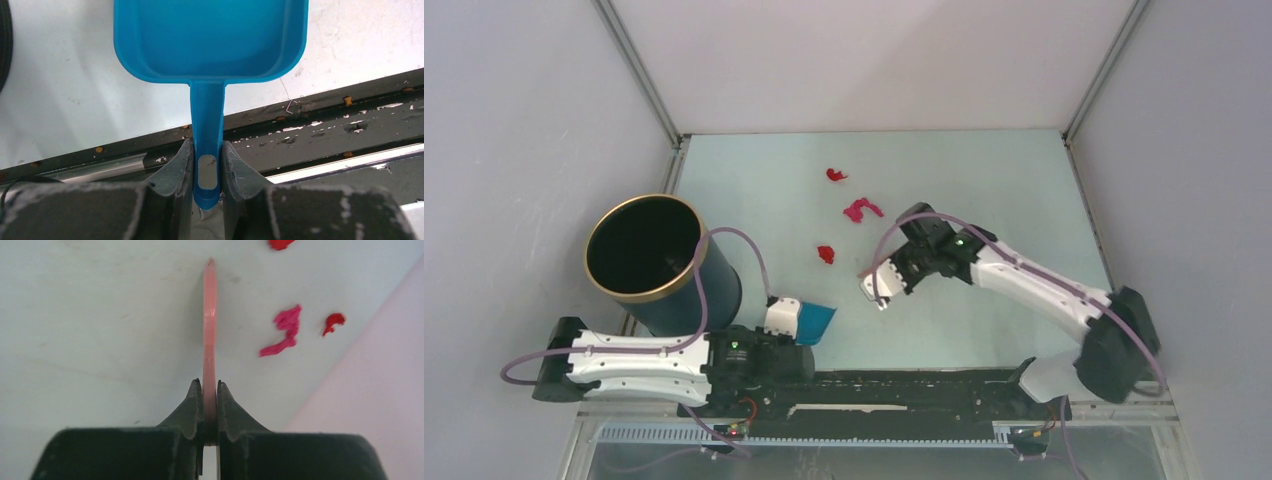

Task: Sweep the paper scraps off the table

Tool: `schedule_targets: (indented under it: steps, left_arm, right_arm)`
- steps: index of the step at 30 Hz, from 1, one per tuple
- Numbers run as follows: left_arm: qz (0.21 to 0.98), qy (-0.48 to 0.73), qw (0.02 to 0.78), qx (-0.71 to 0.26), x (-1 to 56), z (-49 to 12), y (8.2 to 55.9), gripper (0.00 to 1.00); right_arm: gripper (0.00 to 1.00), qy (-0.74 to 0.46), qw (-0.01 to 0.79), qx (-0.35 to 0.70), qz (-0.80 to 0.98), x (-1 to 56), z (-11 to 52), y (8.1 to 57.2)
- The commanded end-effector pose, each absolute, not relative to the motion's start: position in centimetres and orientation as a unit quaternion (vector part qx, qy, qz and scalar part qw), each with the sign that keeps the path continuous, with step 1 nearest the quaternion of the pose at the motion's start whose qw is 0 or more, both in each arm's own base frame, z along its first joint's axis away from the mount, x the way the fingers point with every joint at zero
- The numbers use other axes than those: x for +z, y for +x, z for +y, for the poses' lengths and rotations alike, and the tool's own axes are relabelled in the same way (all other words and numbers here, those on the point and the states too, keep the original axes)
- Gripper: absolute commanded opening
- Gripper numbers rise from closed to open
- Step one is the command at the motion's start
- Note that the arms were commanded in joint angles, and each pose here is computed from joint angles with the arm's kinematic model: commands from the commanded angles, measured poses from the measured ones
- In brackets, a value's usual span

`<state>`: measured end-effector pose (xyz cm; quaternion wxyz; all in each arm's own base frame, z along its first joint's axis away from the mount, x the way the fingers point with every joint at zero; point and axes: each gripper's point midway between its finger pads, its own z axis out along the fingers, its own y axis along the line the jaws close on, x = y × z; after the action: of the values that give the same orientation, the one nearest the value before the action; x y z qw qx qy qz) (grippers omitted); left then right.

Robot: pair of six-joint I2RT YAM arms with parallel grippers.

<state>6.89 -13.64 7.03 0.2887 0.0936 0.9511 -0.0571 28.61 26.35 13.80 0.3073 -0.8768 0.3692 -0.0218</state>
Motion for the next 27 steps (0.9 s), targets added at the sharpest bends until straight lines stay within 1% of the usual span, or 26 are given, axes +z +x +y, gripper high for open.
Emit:
schedule_targets:
  steps: [1, 3, 5, 6, 9, 12, 17, 20, 23, 26, 27]
  left_arm:
    - [0.944, 0.100, 0.312, -0.044, 8.2, -13.3, 7.6, 0.01]
    - [0.943, 0.113, 0.312, -0.037, 8.3, -13.7, 7.7, 0.01]
    - [0.942, 0.126, 0.310, -0.027, 8.1, -14.0, 7.7, 0.01]
    - [0.942, 0.133, 0.308, -0.023, 8.0, -14.3, 7.6, 0.01]
    - [0.942, 0.151, 0.299, -0.013, 7.2, -15.1, 7.5, 0.01]
    - [0.942, 0.167, 0.291, -0.011, 6.5, -16.4, 7.3, 0.01]
    - [0.941, 0.177, 0.288, -0.018, 5.6, -18.5, 7.3, 0.00]
    - [0.942, 0.179, 0.283, -0.032, 5.1, -19.7, 7.0, 0.00]
    - [0.946, 0.172, 0.269, -0.057, 4.6, -21.1, 6.4, 0.00]
    - [0.950, 0.159, 0.256, -0.083, 4.4, -22.1, 5.8, 0.00]
    - [0.951, 0.153, 0.253, -0.092, 4.6, -22.4, 5.7, 0.00]
  right_arm:
    - [0.00, -0.852, 0.285, -0.006, 0.439, 15.3, 21.3, 24.4]
    - [0.00, -0.829, 0.335, -0.014, 0.447, 18.2, 20.8, 24.6]
    - [0.00, -0.794, 0.407, -0.032, 0.451, 21.6, 20.9, 26.2]
    - [0.00, -0.774, 0.438, -0.045, 0.455, 23.0, 21.1, 27.5]
    - [0.00, -0.717, 0.499, -0.082, 0.479, 25.6, 22.3, 32.2]
    - [0.00, -0.676, 0.514, -0.100, 0.519, 25.5, 24.3, 38.0]
    - [0.00, -0.654, 0.493, -0.107, 0.564, 23.2, 28.9, 46.1]
    - [0.00, -0.624, 0.517, -0.107, 0.576, 24.7, 31.9, 50.8]
    - [0.00, -0.613, 0.527, -0.124, 0.576, 23.9, 34.1, 54.2]
    - [0.00, -0.627, 0.518, -0.143, 0.564, 22.5, 36.4, 56.0]
    - [0.00, -0.641, 0.507, -0.140, 0.559, 21.2, 37.3, 56.1]
